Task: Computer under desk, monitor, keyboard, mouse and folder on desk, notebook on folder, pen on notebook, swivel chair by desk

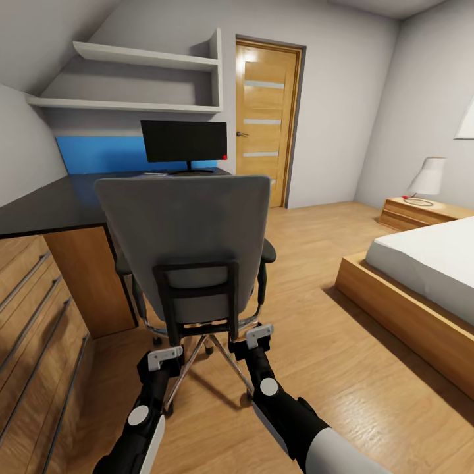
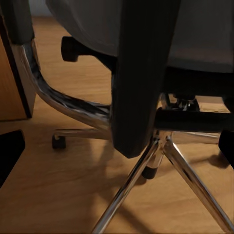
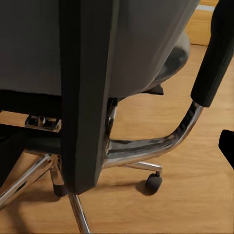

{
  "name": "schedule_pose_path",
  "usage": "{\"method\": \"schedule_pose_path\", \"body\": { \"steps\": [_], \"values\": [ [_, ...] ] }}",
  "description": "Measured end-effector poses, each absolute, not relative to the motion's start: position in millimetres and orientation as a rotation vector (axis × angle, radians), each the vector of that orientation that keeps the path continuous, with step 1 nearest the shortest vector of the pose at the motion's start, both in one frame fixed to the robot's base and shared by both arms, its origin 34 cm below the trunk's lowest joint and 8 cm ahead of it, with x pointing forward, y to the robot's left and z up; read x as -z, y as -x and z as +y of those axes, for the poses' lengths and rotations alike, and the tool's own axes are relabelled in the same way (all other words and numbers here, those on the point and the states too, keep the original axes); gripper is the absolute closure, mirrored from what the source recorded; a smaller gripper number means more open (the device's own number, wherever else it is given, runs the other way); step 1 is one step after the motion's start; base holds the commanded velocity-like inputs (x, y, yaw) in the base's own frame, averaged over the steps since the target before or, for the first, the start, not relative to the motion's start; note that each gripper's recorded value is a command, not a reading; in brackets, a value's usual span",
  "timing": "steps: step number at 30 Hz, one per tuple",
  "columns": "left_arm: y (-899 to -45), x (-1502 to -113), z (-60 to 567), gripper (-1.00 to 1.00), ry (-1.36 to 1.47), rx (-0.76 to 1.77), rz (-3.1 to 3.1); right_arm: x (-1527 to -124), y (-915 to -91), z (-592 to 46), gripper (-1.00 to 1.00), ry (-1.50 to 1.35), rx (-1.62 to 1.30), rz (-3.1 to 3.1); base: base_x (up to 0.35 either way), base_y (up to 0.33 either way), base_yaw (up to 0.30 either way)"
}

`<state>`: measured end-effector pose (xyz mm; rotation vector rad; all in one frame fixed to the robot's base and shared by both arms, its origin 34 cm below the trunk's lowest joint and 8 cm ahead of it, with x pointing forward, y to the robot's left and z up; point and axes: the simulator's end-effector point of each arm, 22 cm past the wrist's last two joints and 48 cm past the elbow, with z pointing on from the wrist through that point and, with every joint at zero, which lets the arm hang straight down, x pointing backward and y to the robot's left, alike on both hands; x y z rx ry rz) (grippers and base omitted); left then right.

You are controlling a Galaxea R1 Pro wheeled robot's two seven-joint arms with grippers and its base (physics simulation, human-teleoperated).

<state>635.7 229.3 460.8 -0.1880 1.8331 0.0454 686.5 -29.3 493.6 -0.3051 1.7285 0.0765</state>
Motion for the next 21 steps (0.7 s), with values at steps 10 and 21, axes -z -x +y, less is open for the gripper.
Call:
{"method": "schedule_pose_path", "body": {
  "steps": [10, 21],
  "values": [
    [-636.3, -461.5, 224.1, -1.00, 0.175, -0.041, 1.832, -489.2, -685.5, -30.9, -1.00, 0.309, -0.071, 1.737, 0.036, 0.000, 0.000],
    [-636.5, -461.7, 222.7, -1.00, 0.171, -0.037, 1.832, -488.4, -685.1, -31.2, -1.00, 0.309, -0.070, 1.738, 0.044, 0.000, 0.000]
  ]
}}
